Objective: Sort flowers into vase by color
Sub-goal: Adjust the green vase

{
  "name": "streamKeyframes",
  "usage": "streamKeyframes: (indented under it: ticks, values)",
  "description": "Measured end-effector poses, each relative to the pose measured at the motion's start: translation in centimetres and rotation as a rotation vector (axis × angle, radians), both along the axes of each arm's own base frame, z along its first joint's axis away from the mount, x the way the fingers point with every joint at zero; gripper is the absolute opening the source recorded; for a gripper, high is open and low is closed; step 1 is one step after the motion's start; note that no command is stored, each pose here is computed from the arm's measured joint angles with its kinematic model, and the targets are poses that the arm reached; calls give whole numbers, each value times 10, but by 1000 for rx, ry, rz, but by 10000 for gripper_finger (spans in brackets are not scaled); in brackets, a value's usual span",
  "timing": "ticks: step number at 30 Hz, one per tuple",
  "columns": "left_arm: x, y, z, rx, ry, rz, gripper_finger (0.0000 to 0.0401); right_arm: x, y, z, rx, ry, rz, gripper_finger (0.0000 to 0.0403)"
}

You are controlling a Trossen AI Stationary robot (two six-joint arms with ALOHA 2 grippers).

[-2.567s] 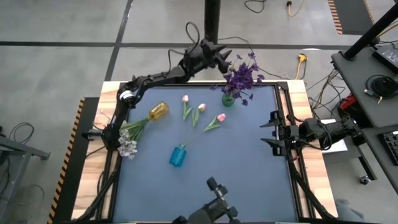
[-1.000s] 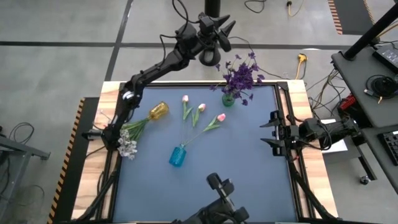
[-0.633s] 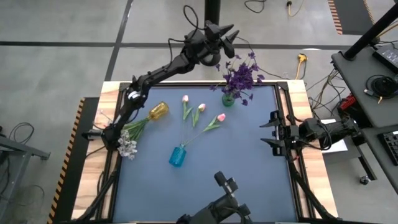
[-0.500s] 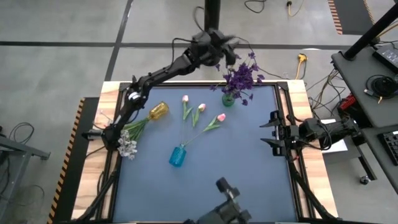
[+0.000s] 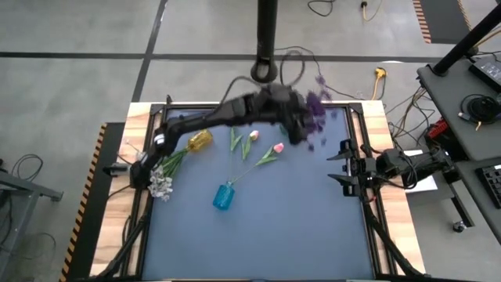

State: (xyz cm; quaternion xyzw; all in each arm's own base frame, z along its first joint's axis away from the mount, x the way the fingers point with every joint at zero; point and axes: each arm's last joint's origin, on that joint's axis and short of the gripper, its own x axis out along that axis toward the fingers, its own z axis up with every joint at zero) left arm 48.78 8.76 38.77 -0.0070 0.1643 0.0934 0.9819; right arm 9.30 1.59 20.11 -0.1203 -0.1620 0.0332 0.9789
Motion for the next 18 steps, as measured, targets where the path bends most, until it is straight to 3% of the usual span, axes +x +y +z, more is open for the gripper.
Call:
streamKeyframes:
  ticks: [3, 6, 11, 16, 18]
  values:
    - [1, -37, 7, 1, -15, -77, 160, 0, 0, 0, 0, 2, 0, 226]
    - [-3, -55, 14, -21, -26, -156, 160, 0, 0, 0, -1, 3, 0, 226]
    - [-37, -50, 58, -59, -115, -324, 160, 0, 0, -1, -2, 10, 0, 226]
    - [-64, -49, 98, -21, -268, -358, 160, 0, 0, -1, -3, 13, 0, 226]
    - [-73, -57, 109, 14, -319, -493, 160, 0, 0, -1, -3, 14, 0, 226]
